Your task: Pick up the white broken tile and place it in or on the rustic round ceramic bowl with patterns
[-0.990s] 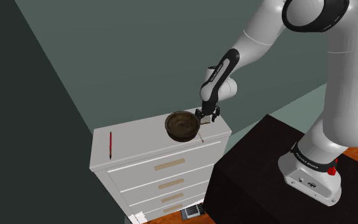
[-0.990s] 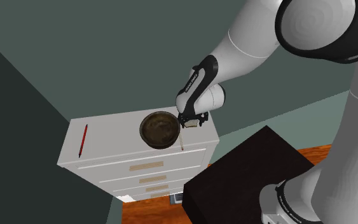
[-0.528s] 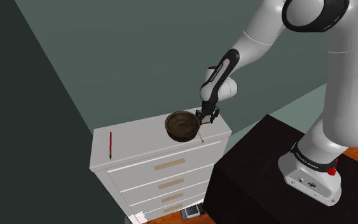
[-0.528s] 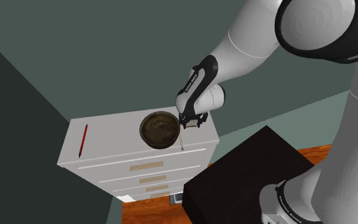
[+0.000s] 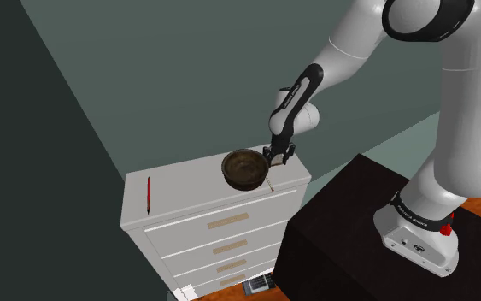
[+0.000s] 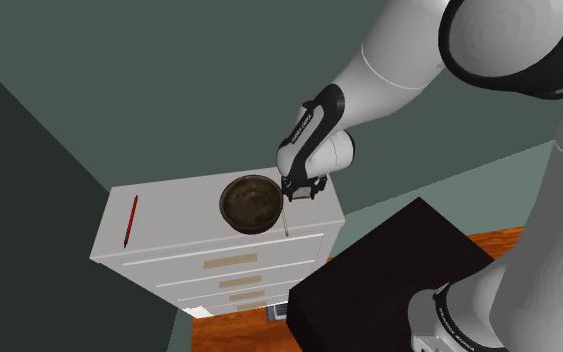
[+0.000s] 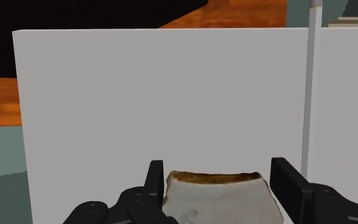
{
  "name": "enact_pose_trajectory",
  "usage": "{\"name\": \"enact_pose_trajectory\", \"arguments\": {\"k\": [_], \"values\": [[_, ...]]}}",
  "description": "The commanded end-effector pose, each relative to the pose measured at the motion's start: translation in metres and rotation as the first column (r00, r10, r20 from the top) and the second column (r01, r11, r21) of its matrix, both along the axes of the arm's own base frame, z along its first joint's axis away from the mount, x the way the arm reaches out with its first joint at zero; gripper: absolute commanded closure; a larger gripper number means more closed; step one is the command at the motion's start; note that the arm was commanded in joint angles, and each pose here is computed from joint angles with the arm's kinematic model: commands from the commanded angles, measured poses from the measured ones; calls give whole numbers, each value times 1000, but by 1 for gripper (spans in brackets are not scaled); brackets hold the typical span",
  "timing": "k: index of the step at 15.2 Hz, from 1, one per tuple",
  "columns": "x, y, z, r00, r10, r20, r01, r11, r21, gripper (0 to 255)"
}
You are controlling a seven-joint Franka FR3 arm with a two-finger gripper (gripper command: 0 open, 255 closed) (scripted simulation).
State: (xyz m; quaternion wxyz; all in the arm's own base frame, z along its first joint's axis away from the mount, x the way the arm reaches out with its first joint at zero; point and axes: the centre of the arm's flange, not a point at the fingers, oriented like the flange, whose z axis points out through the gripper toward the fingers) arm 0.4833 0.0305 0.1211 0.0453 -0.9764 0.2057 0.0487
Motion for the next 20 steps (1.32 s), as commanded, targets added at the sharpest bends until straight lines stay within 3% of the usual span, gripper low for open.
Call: {"name": "enact_pose_trajectory", "arguments": {"k": [1,20], "values": [[0,-1,9,1000,0,0,0,1000,0,255],[0,-1,110,1000,0,0,0,1000,0,255]]}}
